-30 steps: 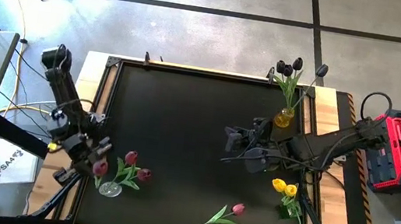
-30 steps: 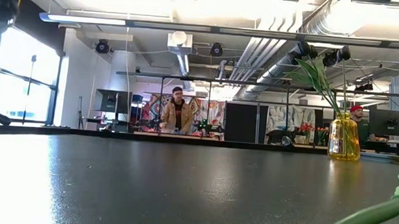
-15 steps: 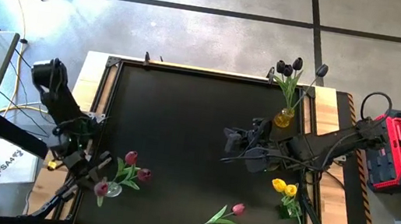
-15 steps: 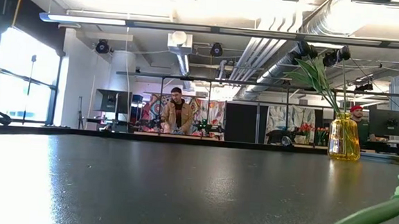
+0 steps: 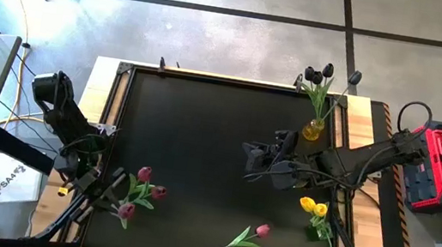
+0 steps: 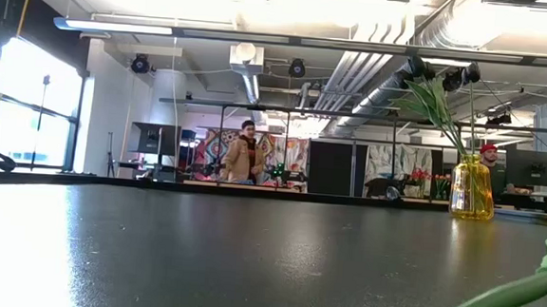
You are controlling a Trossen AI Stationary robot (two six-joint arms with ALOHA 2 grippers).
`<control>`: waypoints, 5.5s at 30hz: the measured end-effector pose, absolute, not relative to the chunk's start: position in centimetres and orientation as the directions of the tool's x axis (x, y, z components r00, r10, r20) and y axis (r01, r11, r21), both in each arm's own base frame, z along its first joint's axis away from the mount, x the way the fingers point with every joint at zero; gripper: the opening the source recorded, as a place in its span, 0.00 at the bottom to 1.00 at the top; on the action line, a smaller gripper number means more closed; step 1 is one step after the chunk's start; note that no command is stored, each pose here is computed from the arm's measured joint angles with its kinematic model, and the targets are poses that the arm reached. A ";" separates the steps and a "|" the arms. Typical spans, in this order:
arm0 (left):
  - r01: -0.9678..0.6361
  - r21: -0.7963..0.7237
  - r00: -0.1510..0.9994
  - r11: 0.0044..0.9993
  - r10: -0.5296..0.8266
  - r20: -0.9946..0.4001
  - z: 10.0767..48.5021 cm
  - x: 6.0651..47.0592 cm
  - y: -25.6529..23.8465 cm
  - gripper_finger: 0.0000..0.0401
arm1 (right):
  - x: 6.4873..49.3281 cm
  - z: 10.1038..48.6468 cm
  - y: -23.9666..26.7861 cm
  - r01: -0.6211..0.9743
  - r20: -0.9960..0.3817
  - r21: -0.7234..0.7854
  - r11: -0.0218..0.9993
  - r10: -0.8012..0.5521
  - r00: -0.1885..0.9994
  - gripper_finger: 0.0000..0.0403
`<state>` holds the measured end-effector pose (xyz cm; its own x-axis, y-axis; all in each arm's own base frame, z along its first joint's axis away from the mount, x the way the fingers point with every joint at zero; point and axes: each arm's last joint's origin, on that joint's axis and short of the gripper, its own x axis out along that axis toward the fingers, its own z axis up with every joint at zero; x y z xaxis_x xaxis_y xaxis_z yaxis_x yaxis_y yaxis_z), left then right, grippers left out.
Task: Sort flowers into vase by color
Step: Put the top red flower into the transparent vase, then put the red flower into the transparent vase
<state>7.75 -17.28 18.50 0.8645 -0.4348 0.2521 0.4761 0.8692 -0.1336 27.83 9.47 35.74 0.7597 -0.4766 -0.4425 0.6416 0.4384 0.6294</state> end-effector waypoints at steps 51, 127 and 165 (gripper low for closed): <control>-0.009 -0.374 1.000 0.927 0.010 0.000 17.8 3.1 -16.8 0.23 | 28.2 35.9 9.8 0.593 -0.463 0.668 0.451 -0.372 0.805 0.42; -0.321 -0.338 0.940 0.885 0.341 -0.002 38.0 6.5 -9.5 0.46 | 30.7 21.3 18.5 0.173 -0.944 0.308 0.936 0.323 -0.067 0.01; -0.190 0.101 0.973 0.977 0.201 -0.111 40.1 16.7 -8.9 0.46 | 32.6 37.1 6.3 0.364 -0.436 0.898 0.248 0.609 0.662 0.00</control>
<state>16.66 -8.95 40.14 0.9733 0.2009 -0.1112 -0.1900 0.9766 0.1009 32.61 6.29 37.13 0.6620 0.6093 -0.4365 0.3641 0.2476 0.8979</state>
